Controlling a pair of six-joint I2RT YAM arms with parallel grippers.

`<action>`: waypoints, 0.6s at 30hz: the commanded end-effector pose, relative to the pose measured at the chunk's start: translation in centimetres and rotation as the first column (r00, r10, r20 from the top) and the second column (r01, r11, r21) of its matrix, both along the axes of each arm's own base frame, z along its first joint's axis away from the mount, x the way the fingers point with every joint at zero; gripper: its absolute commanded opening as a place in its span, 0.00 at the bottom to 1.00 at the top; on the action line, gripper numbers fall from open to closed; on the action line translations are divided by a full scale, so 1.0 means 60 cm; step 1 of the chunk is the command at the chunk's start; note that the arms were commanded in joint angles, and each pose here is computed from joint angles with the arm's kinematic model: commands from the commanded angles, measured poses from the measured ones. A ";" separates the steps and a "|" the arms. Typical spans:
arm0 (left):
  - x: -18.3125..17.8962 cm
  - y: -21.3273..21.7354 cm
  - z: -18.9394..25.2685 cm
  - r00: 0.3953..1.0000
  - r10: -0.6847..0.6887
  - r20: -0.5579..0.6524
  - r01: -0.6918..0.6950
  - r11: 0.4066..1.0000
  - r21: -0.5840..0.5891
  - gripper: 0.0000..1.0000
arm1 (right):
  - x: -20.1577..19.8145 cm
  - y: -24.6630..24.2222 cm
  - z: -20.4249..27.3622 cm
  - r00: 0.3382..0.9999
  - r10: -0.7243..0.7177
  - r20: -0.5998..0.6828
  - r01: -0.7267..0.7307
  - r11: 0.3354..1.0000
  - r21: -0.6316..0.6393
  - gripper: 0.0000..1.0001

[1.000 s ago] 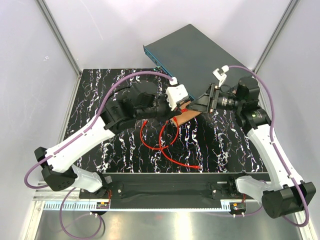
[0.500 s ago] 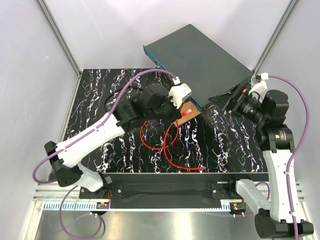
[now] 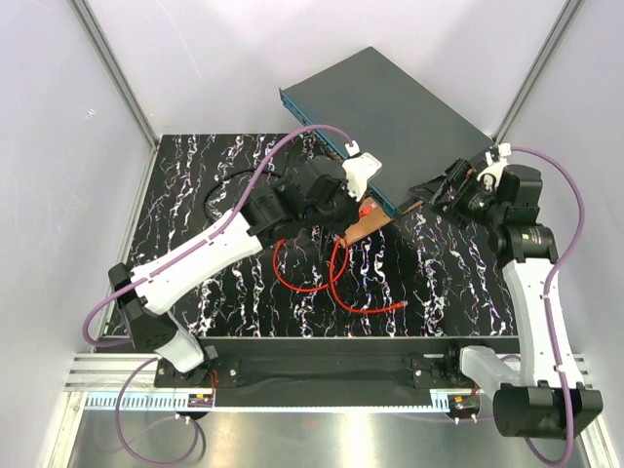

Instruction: Insert the plug into the switch port

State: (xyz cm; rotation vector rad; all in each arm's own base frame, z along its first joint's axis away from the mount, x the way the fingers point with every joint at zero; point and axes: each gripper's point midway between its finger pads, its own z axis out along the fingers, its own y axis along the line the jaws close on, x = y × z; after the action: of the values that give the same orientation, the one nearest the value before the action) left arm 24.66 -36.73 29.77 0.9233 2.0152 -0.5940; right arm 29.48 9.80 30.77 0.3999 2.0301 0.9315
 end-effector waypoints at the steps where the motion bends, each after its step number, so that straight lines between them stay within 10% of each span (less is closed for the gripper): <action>1: 0.018 -0.002 0.044 0.997 0.054 0.048 -0.052 0.997 -0.057 0.00 | 0.019 0.007 0.038 0.991 0.047 0.129 -0.049 0.999 0.012 0.99; 18: -0.044 0.008 0.095 0.991 -0.122 0.051 0.130 0.970 -0.206 0.00 | -0.086 0.049 0.155 0.858 0.339 0.387 -0.293 0.940 -0.174 0.87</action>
State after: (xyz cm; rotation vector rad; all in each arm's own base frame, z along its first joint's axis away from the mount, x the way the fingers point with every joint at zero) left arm 23.70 -35.82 29.76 0.9356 2.0195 -0.6784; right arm 26.31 11.63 36.74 -0.0327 1.8405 0.9591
